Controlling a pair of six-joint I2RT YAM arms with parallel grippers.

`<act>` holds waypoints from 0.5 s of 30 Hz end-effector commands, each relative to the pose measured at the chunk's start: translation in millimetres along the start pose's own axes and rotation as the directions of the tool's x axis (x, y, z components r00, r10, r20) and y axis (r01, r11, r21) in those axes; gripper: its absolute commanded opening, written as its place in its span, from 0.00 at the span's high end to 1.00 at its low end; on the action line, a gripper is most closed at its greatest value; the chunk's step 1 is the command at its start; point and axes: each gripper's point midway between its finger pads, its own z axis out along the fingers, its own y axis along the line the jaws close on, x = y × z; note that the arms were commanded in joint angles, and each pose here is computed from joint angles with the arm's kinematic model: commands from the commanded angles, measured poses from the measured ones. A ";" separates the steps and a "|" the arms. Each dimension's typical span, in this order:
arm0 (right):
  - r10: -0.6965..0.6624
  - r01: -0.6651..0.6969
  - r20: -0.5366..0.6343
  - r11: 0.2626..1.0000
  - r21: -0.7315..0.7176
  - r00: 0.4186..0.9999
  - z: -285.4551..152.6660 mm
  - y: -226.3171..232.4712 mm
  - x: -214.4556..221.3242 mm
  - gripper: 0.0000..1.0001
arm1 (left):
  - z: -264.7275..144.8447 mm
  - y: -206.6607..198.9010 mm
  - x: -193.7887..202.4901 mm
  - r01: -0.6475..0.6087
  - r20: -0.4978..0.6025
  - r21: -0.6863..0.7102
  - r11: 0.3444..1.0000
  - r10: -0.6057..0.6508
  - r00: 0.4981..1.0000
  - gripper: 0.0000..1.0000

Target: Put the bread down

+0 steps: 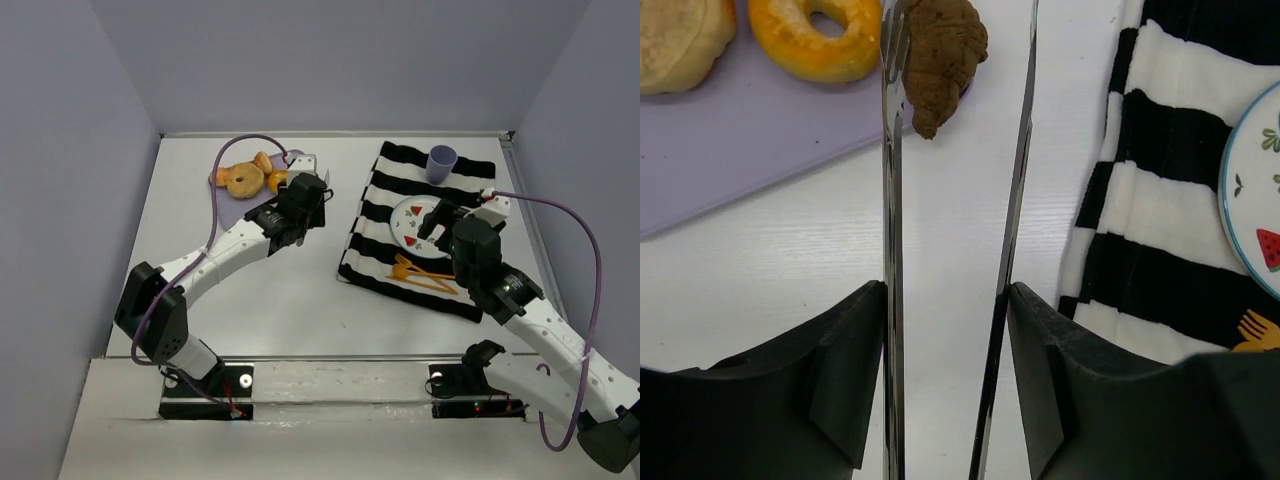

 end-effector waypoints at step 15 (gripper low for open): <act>0.045 -0.045 0.078 0.999 0.002 0.996 -2.6 0.5 -18.9 0.00 | 54.8 -3.6 -24.8 -0.167 -0.044 -0.130 0.977 0.163 0.986 0.38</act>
